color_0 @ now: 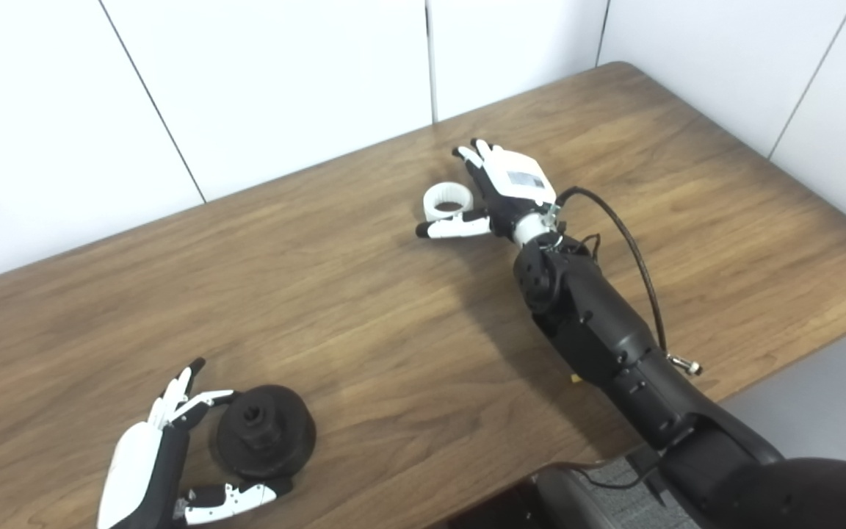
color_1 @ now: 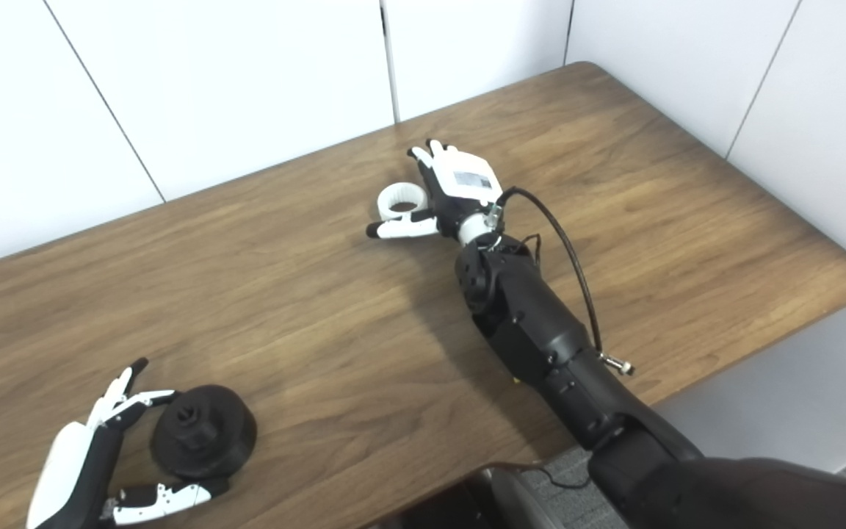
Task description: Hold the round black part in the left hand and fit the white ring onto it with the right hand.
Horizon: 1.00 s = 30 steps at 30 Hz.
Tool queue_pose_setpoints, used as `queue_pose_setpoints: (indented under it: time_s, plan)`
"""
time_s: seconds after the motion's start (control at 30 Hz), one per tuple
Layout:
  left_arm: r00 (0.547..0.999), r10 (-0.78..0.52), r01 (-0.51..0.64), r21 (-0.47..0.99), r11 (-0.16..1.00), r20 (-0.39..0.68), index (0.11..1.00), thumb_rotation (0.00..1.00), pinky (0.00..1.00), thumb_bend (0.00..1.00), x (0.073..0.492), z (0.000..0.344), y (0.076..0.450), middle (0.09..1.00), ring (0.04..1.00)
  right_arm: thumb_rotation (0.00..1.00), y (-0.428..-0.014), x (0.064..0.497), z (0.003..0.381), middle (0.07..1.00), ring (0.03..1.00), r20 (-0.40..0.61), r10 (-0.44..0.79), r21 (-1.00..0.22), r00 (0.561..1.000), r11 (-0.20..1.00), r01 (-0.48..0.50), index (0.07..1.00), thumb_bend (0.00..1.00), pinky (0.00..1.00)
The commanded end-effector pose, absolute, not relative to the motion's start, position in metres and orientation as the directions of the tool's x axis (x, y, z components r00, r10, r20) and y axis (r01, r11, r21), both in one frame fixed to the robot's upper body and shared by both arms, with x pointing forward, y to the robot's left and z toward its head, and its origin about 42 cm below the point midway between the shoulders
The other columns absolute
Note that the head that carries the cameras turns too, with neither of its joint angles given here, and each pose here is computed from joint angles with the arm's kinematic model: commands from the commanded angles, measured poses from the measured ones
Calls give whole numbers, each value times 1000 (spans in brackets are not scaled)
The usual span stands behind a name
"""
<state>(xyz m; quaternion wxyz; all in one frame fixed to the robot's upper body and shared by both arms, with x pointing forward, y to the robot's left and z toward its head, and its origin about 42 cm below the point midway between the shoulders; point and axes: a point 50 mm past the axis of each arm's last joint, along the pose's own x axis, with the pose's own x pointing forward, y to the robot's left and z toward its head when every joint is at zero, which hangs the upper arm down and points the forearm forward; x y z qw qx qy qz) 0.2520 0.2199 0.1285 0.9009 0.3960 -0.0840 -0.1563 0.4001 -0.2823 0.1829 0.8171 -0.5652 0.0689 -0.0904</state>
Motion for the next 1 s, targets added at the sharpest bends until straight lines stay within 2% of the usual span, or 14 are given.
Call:
queue_pose_setpoints:
  time_s: [0.0,0.5,0.83,0.97]
  plan:
    - [929,-363,185,752,633,77,603,274,1000,879,254,140,221,1000,1000,703,-288,412,210,1000,1000,63,-231,-941,971,312,135,922,949,968]
    - [929,-362,184,754,630,75,603,273,1000,876,254,142,222,1000,1000,605,-290,412,204,1000,1000,33,-228,-948,973,302,103,813,910,966]
    - [929,-363,185,755,629,74,603,285,1000,875,253,143,220,1000,1000,362,-286,409,194,945,973,98,-205,-926,974,339,165,656,801,970]
    - [928,-365,185,758,626,75,604,285,1000,874,253,143,219,1000,1000,355,-285,409,192,941,975,114,-202,-919,973,351,181,644,790,992]
